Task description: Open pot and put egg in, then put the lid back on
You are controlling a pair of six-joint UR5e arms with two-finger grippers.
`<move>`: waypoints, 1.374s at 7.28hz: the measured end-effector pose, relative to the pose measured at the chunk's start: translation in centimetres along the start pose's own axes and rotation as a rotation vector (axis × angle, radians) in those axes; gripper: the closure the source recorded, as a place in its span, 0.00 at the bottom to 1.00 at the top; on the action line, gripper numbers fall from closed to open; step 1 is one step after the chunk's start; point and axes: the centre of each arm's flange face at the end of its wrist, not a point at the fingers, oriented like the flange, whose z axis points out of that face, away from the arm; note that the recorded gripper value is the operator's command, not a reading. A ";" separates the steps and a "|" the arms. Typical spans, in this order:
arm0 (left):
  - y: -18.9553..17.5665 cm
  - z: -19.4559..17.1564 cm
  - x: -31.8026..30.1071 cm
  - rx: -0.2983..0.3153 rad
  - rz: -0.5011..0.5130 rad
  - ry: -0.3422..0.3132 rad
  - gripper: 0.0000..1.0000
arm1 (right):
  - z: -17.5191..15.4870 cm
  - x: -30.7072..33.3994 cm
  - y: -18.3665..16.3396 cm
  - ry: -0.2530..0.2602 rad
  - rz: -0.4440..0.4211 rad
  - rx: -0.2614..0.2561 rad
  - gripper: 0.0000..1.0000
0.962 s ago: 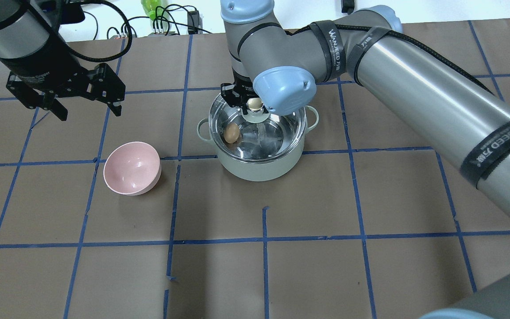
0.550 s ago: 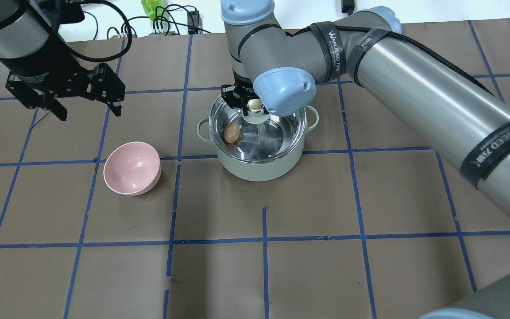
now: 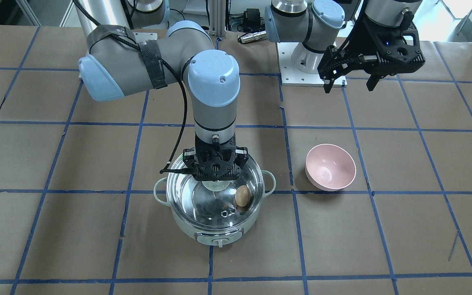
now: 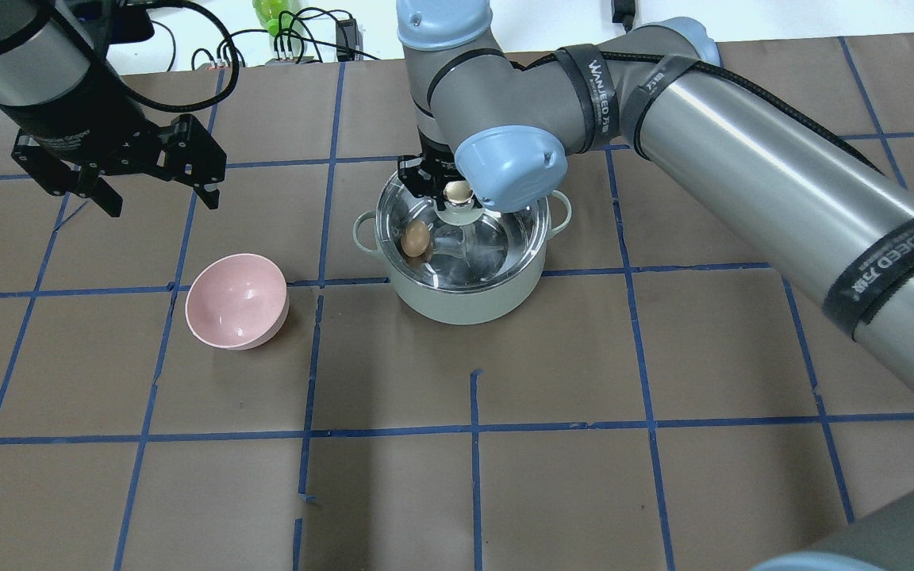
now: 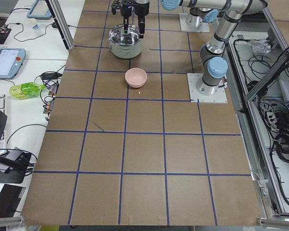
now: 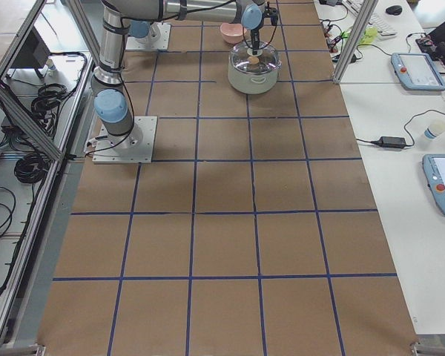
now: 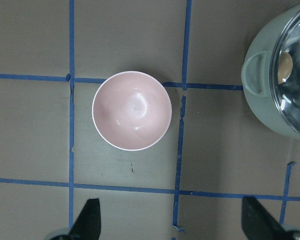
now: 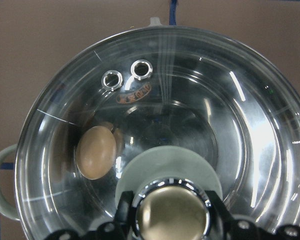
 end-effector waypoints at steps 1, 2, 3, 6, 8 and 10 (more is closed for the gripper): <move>0.0 0.0 0.0 0.000 0.000 0.001 0.00 | 0.0 0.0 0.0 -0.002 0.000 0.004 0.89; 0.0 0.0 0.1 0.000 0.001 0.001 0.00 | 0.1 0.0 0.0 -0.002 0.000 0.005 0.88; 0.0 0.0 0.1 0.000 0.001 0.001 0.00 | 0.2 0.0 0.0 -0.002 0.001 0.004 0.60; 0.0 0.0 0.1 0.000 0.001 0.004 0.00 | 0.4 0.0 0.1 0.001 0.001 0.001 0.00; 0.0 0.1 0.1 -0.002 0.001 0.004 0.00 | 0.2 0.2 0.1 0.002 -0.001 -0.002 0.00; 0.0 0.1 0.1 -0.002 0.001 0.005 0.00 | -1.9 1.9 -0.1 -0.002 0.007 0.001 0.00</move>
